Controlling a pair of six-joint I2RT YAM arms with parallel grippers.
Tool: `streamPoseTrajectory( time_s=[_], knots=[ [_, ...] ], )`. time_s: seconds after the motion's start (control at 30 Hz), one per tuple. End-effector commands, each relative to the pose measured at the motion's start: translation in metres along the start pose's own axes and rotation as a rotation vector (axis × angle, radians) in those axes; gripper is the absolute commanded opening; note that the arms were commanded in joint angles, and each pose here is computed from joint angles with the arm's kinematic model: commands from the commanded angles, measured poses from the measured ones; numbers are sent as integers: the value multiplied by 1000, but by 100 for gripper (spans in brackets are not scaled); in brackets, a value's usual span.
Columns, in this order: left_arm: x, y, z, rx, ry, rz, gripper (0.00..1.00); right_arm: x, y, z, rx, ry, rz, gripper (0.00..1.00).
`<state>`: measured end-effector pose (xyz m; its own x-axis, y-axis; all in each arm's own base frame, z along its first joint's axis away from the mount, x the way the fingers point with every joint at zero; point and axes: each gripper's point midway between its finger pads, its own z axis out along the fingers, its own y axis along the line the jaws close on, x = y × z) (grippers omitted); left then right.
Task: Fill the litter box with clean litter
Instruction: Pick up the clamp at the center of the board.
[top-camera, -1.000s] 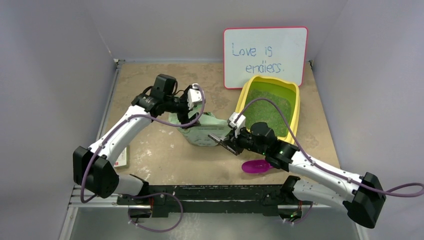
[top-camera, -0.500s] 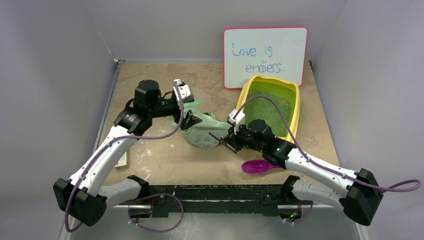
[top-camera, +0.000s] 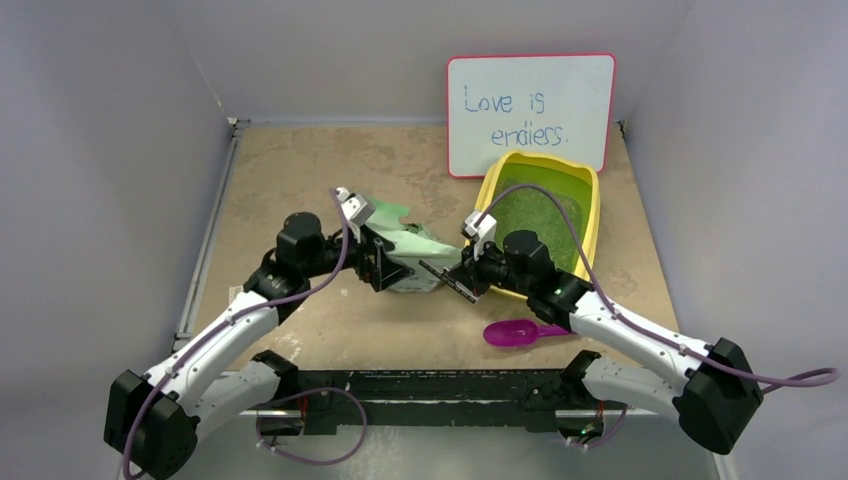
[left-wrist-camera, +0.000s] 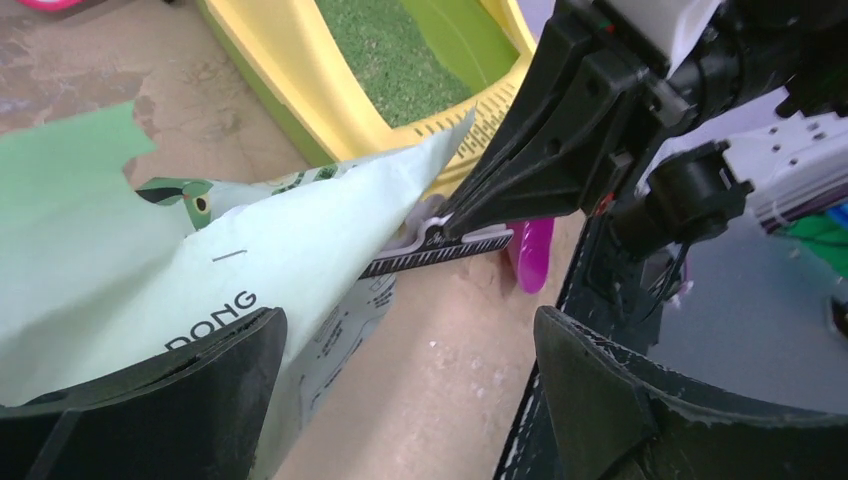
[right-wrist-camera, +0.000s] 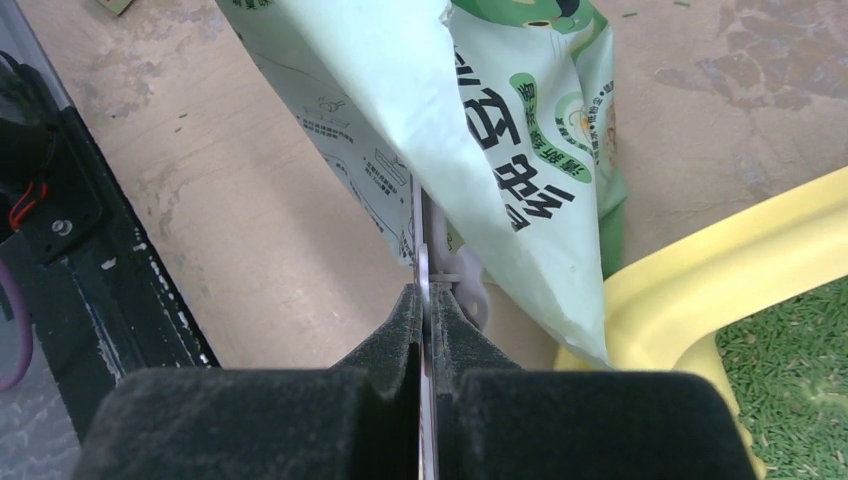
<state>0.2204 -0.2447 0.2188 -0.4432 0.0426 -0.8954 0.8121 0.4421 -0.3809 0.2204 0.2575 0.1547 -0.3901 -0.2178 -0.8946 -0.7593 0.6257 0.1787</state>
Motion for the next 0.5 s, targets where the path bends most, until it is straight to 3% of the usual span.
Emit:
streamPoseTrajectory(
  time_s=[0.0, 0.23, 0.47],
  knots=[
    [-43, -18, -1, 4, -256, -86, 94, -36, 1, 1, -13, -96, 14, 0],
    [-47, -13, 3, -59, -344, -146, 94, -35, -1, 2, -7, -102, 30, 0],
    [-51, -32, 8, -44, -227, -96, 94, -41, -6, 4, 12, -99, 20, 0]
  ],
)
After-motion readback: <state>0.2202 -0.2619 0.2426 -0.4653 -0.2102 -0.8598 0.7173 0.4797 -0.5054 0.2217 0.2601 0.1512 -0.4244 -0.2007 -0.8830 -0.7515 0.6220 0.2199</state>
